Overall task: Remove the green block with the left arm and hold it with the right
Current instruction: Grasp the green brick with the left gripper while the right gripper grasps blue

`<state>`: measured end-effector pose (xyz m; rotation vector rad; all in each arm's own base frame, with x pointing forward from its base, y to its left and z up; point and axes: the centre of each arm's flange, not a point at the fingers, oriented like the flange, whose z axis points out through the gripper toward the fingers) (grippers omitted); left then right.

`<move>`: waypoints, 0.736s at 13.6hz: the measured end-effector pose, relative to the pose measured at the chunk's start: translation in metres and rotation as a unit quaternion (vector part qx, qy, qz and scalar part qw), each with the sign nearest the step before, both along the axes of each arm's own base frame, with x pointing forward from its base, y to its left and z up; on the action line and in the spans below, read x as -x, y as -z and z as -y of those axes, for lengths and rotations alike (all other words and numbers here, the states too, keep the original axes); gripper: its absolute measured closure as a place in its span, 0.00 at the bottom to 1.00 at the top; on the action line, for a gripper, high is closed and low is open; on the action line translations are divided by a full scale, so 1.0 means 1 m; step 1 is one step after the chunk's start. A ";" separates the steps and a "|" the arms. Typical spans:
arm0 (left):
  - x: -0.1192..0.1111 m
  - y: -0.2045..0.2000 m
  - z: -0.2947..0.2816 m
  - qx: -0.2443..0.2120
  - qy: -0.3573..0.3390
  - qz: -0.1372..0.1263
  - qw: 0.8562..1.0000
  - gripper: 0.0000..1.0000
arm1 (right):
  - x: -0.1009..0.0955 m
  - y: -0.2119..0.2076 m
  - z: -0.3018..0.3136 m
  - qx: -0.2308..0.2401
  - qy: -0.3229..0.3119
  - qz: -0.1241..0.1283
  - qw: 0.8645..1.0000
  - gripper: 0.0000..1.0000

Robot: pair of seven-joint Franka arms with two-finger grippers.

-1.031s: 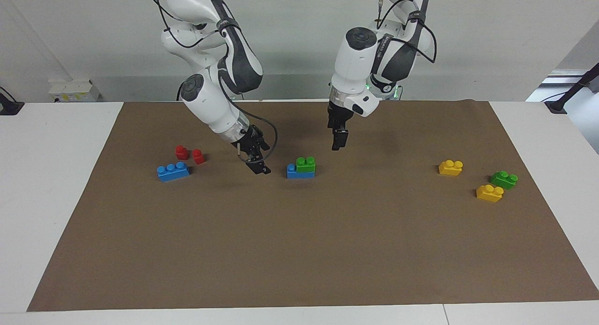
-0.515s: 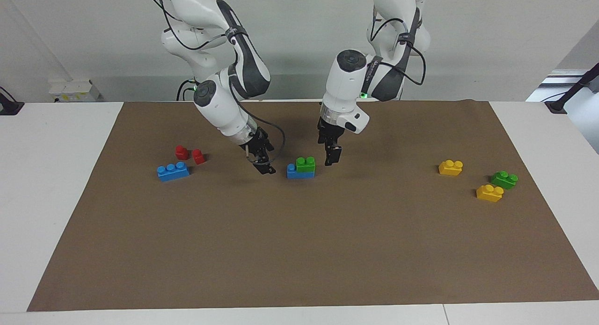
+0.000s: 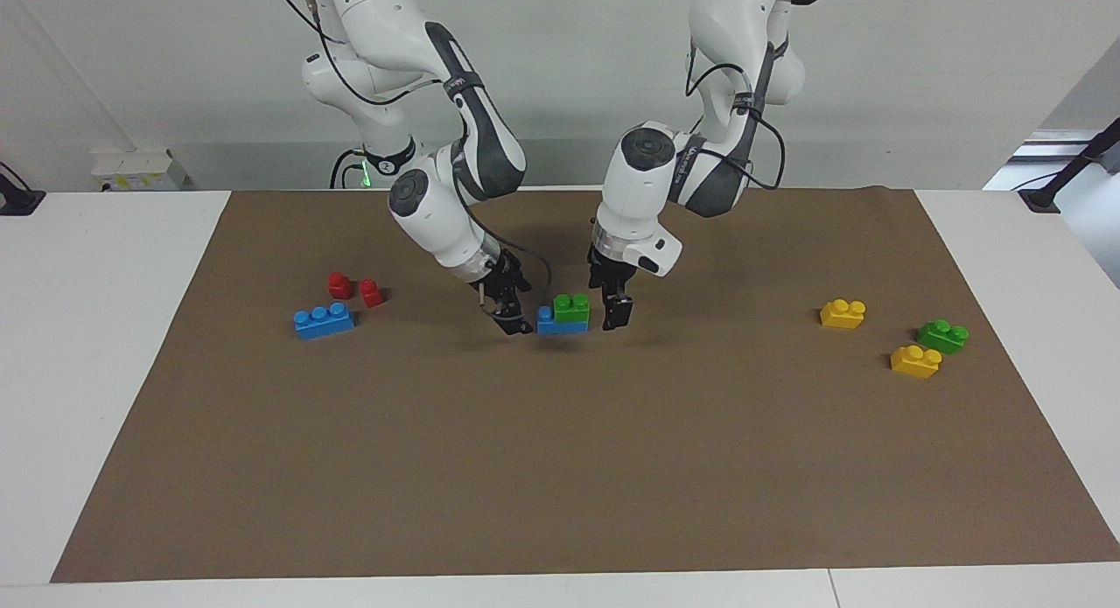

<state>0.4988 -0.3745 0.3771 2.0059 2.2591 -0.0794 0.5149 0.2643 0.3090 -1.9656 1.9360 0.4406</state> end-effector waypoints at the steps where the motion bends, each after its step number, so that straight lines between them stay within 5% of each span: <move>1: 0.001 0.003 0.005 -0.001 0.000 -0.002 1.000 0.00 | 0.001 0.005 -0.005 0.002 0.002 0.005 1.000 0.00; 10: 0.019 0.023 0.032 -0.014 0.001 -0.009 1.000 0.00 | 0.005 0.022 -0.019 0.002 0.000 0.019 1.000 0.00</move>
